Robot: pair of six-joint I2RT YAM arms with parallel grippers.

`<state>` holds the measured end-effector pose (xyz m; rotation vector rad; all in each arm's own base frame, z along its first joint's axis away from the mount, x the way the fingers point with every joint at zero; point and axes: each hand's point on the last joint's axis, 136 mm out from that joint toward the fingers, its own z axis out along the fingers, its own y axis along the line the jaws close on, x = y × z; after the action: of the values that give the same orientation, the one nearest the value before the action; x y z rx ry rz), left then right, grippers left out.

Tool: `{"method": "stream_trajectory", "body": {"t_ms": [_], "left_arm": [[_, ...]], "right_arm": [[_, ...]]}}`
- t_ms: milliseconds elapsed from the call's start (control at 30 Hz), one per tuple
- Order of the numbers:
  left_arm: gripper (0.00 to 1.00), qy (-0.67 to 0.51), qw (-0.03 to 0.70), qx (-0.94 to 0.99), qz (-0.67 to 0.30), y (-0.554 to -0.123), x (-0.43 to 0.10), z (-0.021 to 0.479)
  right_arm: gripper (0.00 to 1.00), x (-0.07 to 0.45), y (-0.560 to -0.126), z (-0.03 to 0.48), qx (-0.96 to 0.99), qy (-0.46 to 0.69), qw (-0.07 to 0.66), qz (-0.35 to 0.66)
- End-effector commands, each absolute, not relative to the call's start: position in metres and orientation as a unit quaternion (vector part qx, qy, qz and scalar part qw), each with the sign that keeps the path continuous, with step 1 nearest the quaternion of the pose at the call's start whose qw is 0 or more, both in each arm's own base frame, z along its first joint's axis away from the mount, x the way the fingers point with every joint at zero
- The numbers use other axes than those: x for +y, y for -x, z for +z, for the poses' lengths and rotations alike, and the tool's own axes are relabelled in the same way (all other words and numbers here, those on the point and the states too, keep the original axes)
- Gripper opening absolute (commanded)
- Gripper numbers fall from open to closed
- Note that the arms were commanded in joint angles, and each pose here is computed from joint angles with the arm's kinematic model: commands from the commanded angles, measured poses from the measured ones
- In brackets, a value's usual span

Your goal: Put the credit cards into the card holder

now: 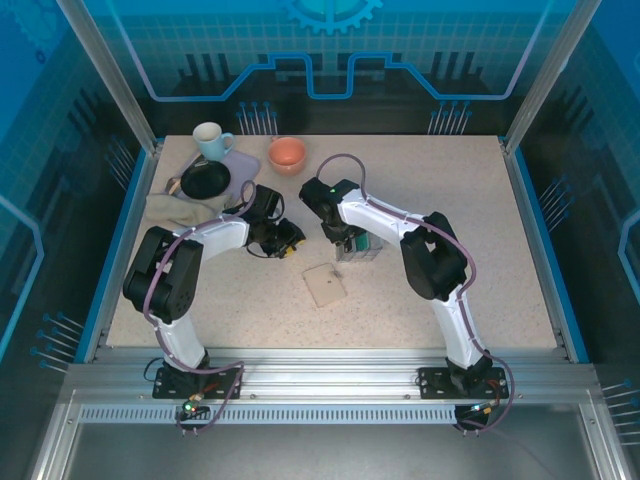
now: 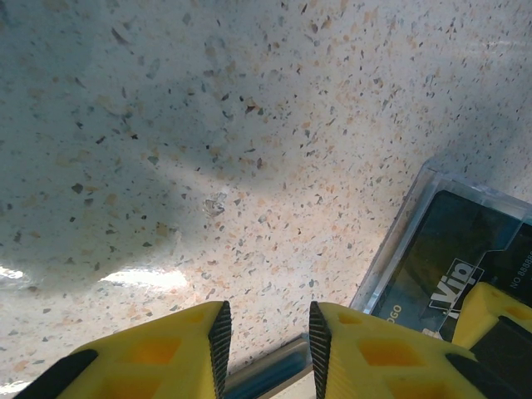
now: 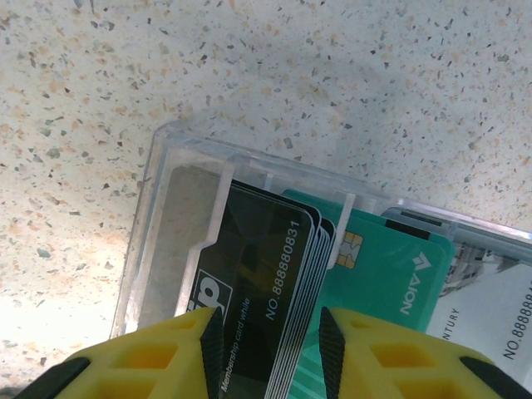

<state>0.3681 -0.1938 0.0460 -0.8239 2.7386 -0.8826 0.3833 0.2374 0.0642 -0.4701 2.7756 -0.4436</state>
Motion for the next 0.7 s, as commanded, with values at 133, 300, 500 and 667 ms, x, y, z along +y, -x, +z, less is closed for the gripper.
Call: {"method": "stream_trajectory", "body": {"t_ms": [133,300,500,667], "left_arm": [[0.34,0.285,0.072,0.908,-0.298,-0.366,-0.1919,0.0484],[0.34,0.285,0.07,0.909,-0.297,-0.3653,-0.1921,0.0472],[0.34,0.284,0.067,0.909,-0.298,-0.3647,-0.1928,0.046],[0.34,0.284,0.065,0.909,-0.299,-0.3645,-0.1931,0.0456]], "right_arm": [[0.33,0.2351,-0.3769,0.075,0.96,0.172,0.148,-0.162],[0.3,0.2341,-0.3749,0.0732,0.961,0.17,0.144,-0.162],[0.21,0.2316,-0.3763,0.0761,0.96,0.17,0.149,-0.168],[0.2,0.2314,-0.3751,0.0748,0.96,0.169,0.147,-0.168]]}}
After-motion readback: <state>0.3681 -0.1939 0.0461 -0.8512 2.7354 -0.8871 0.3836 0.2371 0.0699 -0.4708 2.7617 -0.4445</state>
